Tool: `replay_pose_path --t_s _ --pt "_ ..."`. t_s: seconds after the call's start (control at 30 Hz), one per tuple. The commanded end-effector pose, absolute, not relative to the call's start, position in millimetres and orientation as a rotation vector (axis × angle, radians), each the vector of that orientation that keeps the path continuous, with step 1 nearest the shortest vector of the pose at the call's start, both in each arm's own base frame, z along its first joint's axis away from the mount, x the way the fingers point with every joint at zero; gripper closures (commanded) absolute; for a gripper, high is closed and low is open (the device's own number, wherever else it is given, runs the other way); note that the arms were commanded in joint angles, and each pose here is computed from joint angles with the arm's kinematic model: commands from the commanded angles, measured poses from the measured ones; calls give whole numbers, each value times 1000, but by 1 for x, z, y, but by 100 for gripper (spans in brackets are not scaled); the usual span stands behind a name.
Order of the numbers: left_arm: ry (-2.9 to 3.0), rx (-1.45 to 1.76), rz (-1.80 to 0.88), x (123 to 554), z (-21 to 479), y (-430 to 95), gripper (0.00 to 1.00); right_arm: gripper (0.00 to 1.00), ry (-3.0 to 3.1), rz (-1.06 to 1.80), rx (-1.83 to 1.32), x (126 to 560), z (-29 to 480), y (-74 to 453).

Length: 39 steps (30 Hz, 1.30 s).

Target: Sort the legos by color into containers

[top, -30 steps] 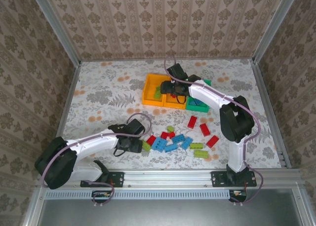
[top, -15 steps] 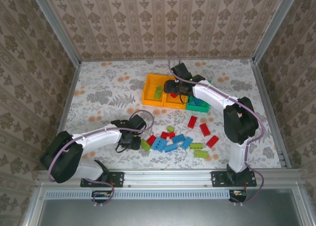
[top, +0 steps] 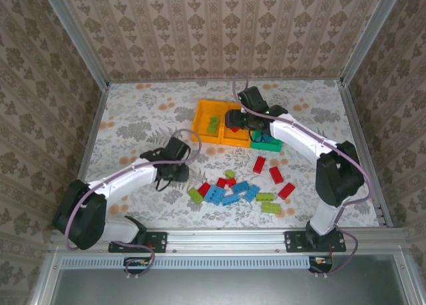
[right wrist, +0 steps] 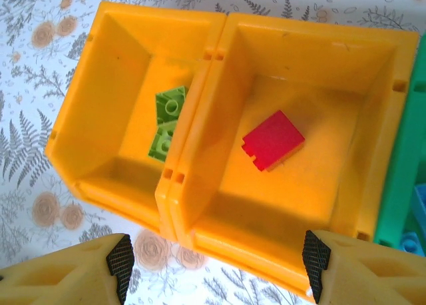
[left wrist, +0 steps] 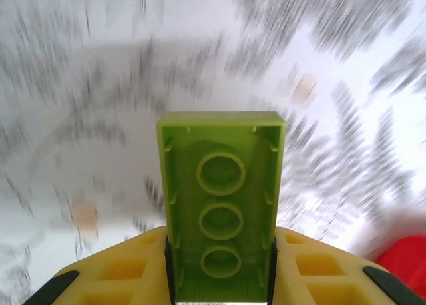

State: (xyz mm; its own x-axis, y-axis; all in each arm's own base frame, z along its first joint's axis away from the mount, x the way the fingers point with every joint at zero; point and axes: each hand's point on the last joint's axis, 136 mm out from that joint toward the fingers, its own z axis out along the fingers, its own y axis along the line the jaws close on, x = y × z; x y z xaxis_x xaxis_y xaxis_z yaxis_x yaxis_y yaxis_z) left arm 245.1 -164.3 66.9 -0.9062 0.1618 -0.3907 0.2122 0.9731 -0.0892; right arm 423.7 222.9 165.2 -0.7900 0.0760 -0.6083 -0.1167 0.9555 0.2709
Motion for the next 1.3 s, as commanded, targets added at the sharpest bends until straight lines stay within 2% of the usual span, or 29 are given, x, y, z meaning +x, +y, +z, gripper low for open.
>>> replay_pose_path --t_s 0.0,0.27,0.53,0.77,1.03,1.17,1.27 --pt "2582 370 -220 291 107 -187 68 29 2448 408 -111 407 162 220" --pt "2508 452 -355 376 138 -239 68 29 2452 442 -194 358 137 219" --pt "2525 435 -433 429 126 -268 65 30 2548 417 -192 329 113 221" --pt "2528 376 -467 443 127 -276 43 31 2640 357 -329 311 84 249" --pt "2454 282 -625 421 171 -268 13 35 2685 291 -546 292 63 261" --pt "2455 278 -598 396 177 -251 3 40 2708 267 -601 288 52 262" --pt "2480 260 -543 376 167 -231 0 41 2720 261 -643 283 45 266"
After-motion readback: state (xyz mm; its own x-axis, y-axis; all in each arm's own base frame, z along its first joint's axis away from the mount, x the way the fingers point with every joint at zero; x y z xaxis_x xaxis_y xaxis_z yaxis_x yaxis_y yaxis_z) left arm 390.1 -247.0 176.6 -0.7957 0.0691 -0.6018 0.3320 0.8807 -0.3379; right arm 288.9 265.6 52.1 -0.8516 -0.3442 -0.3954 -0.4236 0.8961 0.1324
